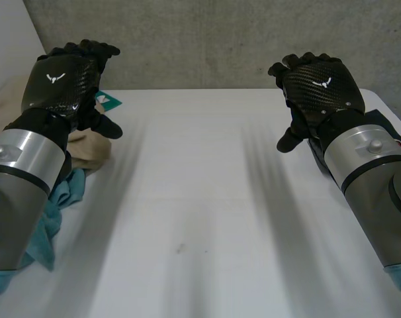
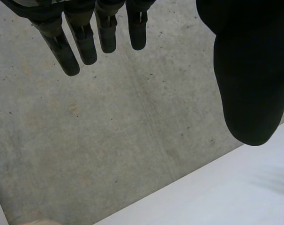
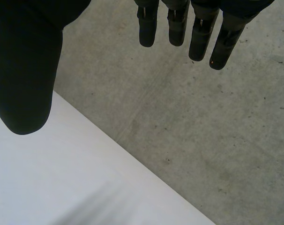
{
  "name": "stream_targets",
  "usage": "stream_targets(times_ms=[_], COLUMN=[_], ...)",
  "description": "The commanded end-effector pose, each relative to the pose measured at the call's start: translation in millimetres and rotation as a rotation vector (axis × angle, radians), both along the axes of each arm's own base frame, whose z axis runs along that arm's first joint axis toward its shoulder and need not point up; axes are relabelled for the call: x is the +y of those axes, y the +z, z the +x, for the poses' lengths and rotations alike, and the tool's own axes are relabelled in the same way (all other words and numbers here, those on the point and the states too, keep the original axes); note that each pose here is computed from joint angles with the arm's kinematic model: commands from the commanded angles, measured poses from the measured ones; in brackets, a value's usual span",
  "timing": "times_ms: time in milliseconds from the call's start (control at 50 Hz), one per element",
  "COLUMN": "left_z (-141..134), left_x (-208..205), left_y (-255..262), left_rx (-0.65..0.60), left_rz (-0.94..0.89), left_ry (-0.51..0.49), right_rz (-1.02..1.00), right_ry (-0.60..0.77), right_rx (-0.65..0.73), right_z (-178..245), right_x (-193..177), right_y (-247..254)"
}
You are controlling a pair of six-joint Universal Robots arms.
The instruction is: Fold the laundry.
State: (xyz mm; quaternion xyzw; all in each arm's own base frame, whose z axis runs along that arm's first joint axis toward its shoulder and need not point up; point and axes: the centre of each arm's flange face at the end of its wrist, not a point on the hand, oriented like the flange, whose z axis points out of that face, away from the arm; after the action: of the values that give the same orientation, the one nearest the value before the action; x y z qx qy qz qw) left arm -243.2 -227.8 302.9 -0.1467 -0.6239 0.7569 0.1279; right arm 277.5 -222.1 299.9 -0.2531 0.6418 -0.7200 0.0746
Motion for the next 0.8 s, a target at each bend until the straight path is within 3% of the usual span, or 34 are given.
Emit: stream_targets(times_ms=[20, 800], left_z=[6.0, 6.0], left_x=[-5.9, -7.2], left_y=[-8.6, -11.4], left_rx=[0.032, 0.029], left_rz=[0.039, 0.047], left_ry=[-0.016, -0.014], right_rz=[-0.005, 0.0], right_ry=[0.0, 0.03], right_rx=[-0.003, 0.002], right_z=[-1.8, 0.3], right_x=[-2.6, -1.4], right_y=[-2.2, -4.2])
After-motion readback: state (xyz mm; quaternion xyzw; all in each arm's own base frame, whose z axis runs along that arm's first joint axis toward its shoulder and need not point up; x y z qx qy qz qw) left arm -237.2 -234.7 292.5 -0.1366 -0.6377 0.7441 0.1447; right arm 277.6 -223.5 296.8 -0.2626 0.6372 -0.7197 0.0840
